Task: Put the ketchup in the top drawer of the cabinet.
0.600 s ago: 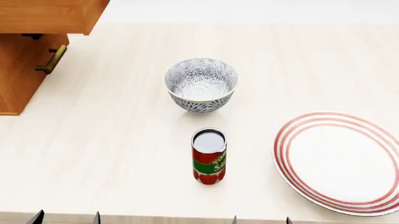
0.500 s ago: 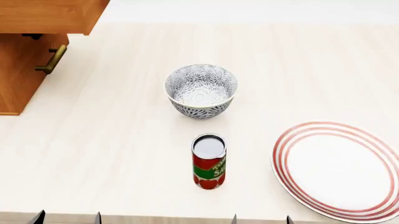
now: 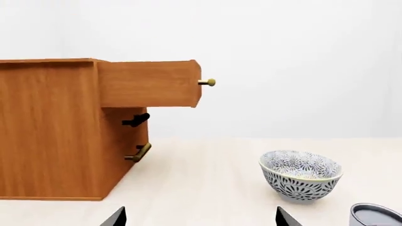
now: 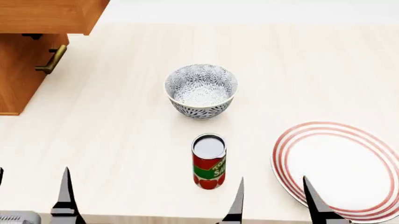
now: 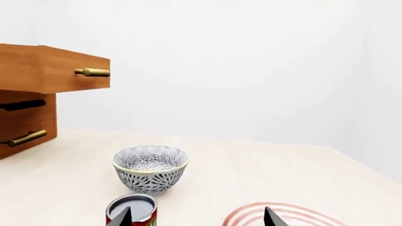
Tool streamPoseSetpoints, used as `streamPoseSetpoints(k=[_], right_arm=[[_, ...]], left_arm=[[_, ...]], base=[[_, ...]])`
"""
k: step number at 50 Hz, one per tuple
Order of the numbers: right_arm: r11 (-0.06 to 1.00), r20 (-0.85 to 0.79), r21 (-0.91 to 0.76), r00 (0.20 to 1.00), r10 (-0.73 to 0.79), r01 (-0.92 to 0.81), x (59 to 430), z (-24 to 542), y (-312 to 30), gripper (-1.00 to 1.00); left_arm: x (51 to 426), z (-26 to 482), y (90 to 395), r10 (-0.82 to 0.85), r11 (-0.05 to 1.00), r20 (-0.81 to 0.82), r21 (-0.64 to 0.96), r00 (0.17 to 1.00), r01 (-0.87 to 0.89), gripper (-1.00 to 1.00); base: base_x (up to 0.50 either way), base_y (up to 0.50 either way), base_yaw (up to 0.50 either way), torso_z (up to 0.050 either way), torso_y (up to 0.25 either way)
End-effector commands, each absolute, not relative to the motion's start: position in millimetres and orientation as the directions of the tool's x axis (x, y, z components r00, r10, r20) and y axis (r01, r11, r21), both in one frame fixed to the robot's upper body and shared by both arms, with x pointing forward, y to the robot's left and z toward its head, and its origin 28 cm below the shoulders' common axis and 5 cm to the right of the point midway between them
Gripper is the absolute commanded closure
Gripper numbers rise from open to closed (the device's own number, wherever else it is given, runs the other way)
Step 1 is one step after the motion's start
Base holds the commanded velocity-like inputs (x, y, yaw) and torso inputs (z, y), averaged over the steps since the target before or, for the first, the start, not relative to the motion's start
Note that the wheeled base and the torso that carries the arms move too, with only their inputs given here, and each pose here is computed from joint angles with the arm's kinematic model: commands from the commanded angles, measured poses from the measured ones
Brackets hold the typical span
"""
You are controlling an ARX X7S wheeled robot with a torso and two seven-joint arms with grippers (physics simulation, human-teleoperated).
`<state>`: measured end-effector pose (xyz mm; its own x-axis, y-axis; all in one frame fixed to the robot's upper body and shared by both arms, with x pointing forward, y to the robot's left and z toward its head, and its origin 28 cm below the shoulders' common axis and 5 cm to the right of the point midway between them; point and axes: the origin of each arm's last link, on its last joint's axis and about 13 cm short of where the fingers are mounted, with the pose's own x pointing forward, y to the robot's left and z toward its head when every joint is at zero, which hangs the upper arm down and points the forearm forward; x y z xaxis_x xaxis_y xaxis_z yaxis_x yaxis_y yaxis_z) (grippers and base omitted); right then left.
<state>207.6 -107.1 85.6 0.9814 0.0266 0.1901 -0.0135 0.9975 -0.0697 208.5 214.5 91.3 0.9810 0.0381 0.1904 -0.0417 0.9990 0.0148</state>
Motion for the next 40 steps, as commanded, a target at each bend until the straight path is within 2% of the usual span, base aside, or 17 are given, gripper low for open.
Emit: streamPoseSetpoints(k=[1,19,40], right_arm=[[0.996,0.304,-0.083,0.952,0.041,-0.016,192.5,122.0,-106.8,-1.0],[0.996,0.382,-0.087,0.923,0.039,-0.006,177.1,149.2,-106.1,-1.0],[0.996,0.371,-0.091,0.927,0.05,-0.017,181.8,145.3,-104.7,-1.0]], left_arm=[[192.6,133.7,215.4,0.046,0.999,0.296,-0.008,0.954,-0.045,-1.0],[177.9,154.5,217.0,0.039,0.999,0.362,-0.03,0.931,-0.03,-1.0],[182.9,148.0,218.8,0.053,0.998,0.346,-0.034,0.937,-0.044,-1.0]], base=[[0.0,0.0,0.0,0.0,0.0],[0.02,0.0,0.0,0.0,0.0],[0.49,0.0,0.0,0.0,0.0]])
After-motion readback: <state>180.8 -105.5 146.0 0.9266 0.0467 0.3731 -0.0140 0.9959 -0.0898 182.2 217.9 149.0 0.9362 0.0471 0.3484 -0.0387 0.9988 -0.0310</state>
